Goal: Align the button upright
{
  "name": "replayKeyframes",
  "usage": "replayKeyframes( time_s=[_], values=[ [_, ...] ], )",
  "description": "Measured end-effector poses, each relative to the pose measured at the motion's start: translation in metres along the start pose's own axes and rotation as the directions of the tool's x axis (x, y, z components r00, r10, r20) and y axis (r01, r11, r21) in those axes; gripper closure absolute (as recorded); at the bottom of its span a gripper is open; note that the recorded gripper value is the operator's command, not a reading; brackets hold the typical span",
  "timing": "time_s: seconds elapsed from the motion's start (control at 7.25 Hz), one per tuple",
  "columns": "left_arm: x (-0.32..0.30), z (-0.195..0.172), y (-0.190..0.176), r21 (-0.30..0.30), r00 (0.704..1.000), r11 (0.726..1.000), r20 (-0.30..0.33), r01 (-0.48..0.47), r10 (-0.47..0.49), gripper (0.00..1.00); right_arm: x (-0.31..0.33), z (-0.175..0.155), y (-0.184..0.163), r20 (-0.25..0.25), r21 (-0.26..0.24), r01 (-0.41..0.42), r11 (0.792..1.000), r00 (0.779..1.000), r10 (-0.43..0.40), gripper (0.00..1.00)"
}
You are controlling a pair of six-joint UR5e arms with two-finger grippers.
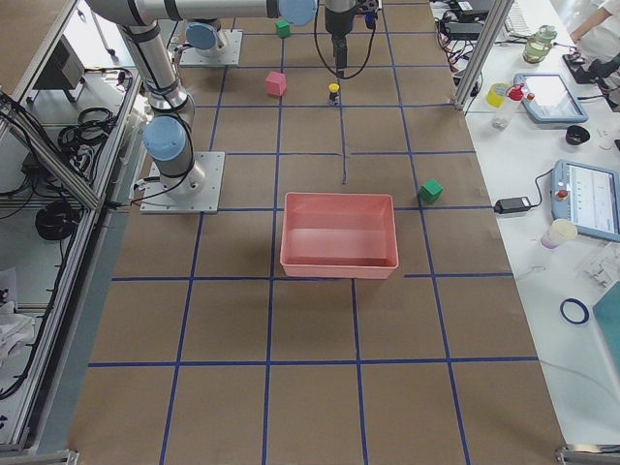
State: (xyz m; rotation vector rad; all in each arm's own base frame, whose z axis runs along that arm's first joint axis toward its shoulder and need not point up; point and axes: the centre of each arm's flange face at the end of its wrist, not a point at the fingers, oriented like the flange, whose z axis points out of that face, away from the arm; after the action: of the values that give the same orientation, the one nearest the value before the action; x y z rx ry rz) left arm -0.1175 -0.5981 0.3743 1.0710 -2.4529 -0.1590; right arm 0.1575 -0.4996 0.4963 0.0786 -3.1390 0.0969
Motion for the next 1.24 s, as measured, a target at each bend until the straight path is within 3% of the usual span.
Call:
replayKeyframes(
  time_s=[0.14,0.28,0.41,0.55,0.69,1.24],
  values=[
    [-0.011,-0.019,0.000,0.078,0.966,0.969,0.134,-0.232,0.221,0.00,0.000,0.000,0.000,0.000,-0.001,0.000,1.000,1.000,0.000,0.00],
    [-0.020,-0.042,0.006,0.084,0.880,0.900,0.267,-0.428,0.394,0.00,0.000,0.000,0.000,0.000,-0.001,0.001,1.000,1.000,-0.001,0.00],
    [-0.030,-0.068,0.018,0.058,0.781,0.833,0.389,-0.551,0.489,0.00,0.000,0.001,0.000,0.000,-0.001,0.001,1.000,1.000,-0.001,0.00],
    [-0.041,-0.093,0.032,0.035,0.696,0.791,0.501,-0.611,0.515,0.00,0.000,0.001,0.000,0.000,-0.001,0.000,1.000,1.000,0.000,0.00],
    [-0.048,-0.111,0.045,0.025,0.654,0.771,0.548,-0.636,0.522,0.00,0.000,0.001,0.000,-0.001,-0.001,0.000,1.000,1.000,0.000,0.00],
    [-0.053,-0.133,0.084,0.009,0.640,0.739,0.507,-0.674,0.578,0.00,0.000,0.001,0.000,0.000,-0.001,-0.001,1.000,1.000,0.001,0.00]
  ],
)
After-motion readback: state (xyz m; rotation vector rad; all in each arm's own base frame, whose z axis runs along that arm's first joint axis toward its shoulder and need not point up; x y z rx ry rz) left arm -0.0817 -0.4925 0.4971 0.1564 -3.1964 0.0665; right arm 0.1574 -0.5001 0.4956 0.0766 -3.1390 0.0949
